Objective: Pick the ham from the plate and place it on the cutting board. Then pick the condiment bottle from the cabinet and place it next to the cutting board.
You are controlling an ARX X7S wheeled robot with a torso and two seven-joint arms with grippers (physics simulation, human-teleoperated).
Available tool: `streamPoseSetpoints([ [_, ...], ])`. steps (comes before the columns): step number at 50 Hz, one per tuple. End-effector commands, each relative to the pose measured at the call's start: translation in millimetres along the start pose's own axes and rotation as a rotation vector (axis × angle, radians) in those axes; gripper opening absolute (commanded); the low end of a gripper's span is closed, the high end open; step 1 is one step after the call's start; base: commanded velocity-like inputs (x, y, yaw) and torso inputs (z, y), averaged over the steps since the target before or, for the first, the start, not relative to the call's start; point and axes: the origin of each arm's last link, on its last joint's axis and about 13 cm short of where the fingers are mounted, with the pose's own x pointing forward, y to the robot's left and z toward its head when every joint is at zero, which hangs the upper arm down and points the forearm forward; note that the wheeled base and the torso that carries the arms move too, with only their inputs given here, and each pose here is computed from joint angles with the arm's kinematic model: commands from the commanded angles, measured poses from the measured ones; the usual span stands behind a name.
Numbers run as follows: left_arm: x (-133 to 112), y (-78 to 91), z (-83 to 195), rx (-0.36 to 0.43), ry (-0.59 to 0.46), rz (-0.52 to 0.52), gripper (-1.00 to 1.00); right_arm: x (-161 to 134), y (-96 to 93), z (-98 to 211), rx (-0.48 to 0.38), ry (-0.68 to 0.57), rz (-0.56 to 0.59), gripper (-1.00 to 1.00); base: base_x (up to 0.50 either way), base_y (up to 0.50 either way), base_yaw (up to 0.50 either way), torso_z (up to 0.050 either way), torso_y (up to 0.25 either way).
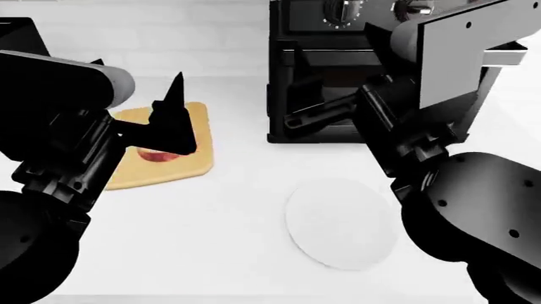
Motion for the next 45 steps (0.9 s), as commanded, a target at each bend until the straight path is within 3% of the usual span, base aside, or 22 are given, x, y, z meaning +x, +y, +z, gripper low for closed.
streamPoseSetpoints([
  [1,0.4,0.2,3.4,0.001,-0.012,0.0,1.0,-4.7,-3.1,5.3,-0.001,-0.034,-0.018,1.0,-0.1,-0.5,0.0,0.0,0.0],
  [24,7.0,0.3,26.3,0.017,-0.093,0.012,1.0,-21.2,-17.3,44.7,-0.062,-0.18,-0.128,1.0,0.0,-0.01,0.0,0.0,0.0],
  [37,7.3,0.4,24.4,0.014,-0.092,0.015,1.0,-20.5,-19.4,43.4,-0.058,-0.186,-0.138,1.0,0.34,-0.01,0.0,0.0,0.0],
  [45,6.8,1.1,25.1,0.013,-0.092,0.017,1.0,-20.9,-19.0,44.1,-0.067,-0.187,-0.138,1.0,0.02,0.0,0.0,0.0,0.0],
])
